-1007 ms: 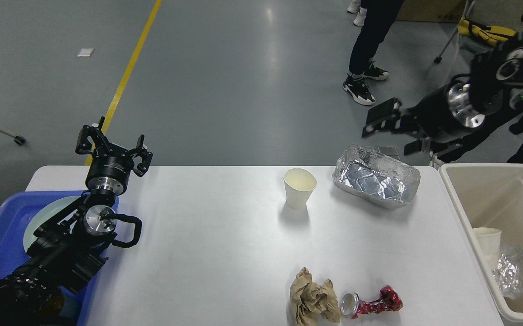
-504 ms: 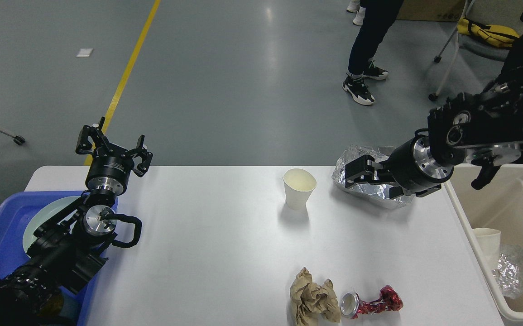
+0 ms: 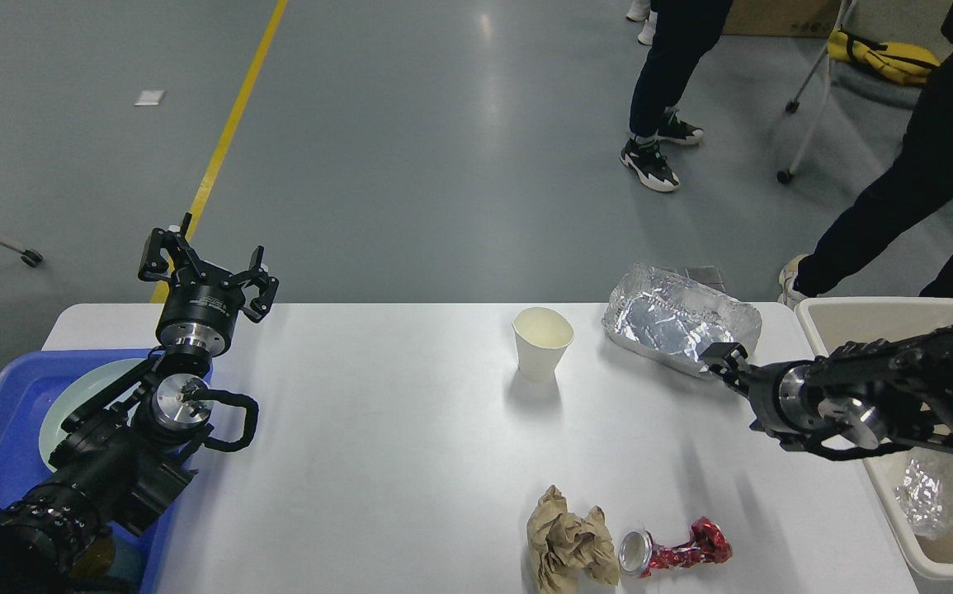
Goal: Tidy desktop
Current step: 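Move the right gripper to the clear plastic container and grasp it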
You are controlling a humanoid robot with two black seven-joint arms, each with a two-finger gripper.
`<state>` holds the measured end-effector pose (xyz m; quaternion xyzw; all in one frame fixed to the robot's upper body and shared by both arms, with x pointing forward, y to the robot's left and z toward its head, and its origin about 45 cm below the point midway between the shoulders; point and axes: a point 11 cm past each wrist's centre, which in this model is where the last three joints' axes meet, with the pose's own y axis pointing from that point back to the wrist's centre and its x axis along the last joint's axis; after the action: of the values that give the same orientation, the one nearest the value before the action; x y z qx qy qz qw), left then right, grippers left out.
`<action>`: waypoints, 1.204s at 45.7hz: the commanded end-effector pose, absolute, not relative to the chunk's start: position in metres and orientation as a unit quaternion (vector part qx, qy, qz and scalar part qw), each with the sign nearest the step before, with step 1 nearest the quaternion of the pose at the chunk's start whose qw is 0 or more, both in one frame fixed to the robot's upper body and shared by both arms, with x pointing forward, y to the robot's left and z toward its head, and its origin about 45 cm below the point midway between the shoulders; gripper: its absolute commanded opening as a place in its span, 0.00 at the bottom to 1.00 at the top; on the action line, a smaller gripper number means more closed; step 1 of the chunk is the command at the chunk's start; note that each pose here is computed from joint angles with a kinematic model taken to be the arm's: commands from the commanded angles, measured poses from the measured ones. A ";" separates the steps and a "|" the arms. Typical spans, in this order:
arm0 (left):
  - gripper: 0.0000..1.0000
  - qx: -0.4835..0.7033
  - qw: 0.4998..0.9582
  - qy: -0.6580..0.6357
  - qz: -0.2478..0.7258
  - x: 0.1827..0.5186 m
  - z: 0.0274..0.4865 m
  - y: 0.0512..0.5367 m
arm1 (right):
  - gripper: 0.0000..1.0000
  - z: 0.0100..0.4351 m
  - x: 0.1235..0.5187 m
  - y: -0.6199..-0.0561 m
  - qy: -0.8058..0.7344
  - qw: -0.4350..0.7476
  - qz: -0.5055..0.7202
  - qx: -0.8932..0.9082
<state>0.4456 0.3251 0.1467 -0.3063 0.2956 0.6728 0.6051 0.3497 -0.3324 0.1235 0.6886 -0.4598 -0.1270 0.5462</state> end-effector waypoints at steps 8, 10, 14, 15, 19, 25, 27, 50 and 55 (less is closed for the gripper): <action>0.98 -0.307 0.606 0.295 0.672 0.446 0.147 0.325 | 1.00 0.090 0.383 -0.349 -0.573 0.487 -0.141 0.643; 0.98 -0.307 0.605 0.295 0.672 0.446 0.147 0.325 | 1.00 0.086 0.385 -0.349 -0.581 0.483 -0.142 0.640; 0.98 -0.307 0.606 0.295 0.672 0.446 0.147 0.325 | 1.00 0.080 0.389 -0.349 -0.595 0.472 -0.145 0.634; 0.98 -0.307 0.606 0.295 0.672 0.446 0.147 0.325 | 1.00 0.080 0.391 -0.348 -0.600 0.468 -0.146 0.633; 0.98 -0.307 0.605 0.295 0.673 0.446 0.147 0.325 | 0.99 0.076 0.393 -0.345 -0.608 0.459 -0.151 0.630; 0.98 -0.307 0.605 0.295 0.673 0.446 0.147 0.325 | 0.85 0.067 0.392 -0.340 -0.608 0.462 -0.153 0.627; 0.98 -0.307 0.606 0.295 0.672 0.446 0.147 0.325 | 0.81 0.064 0.390 -0.336 -0.604 0.462 -0.156 0.630; 0.98 -0.307 0.606 0.295 0.672 0.446 0.147 0.325 | 0.00 0.060 0.386 -0.334 -0.607 0.464 -0.169 0.623; 0.98 -0.307 0.606 0.295 0.672 0.446 0.147 0.325 | 0.00 0.057 0.383 -0.335 -0.608 0.467 -0.170 0.619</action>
<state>0.4461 0.3249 0.1474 -0.3068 0.2952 0.6724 0.6055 0.3863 -0.3340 0.0600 0.6229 -0.6072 -0.1690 0.4634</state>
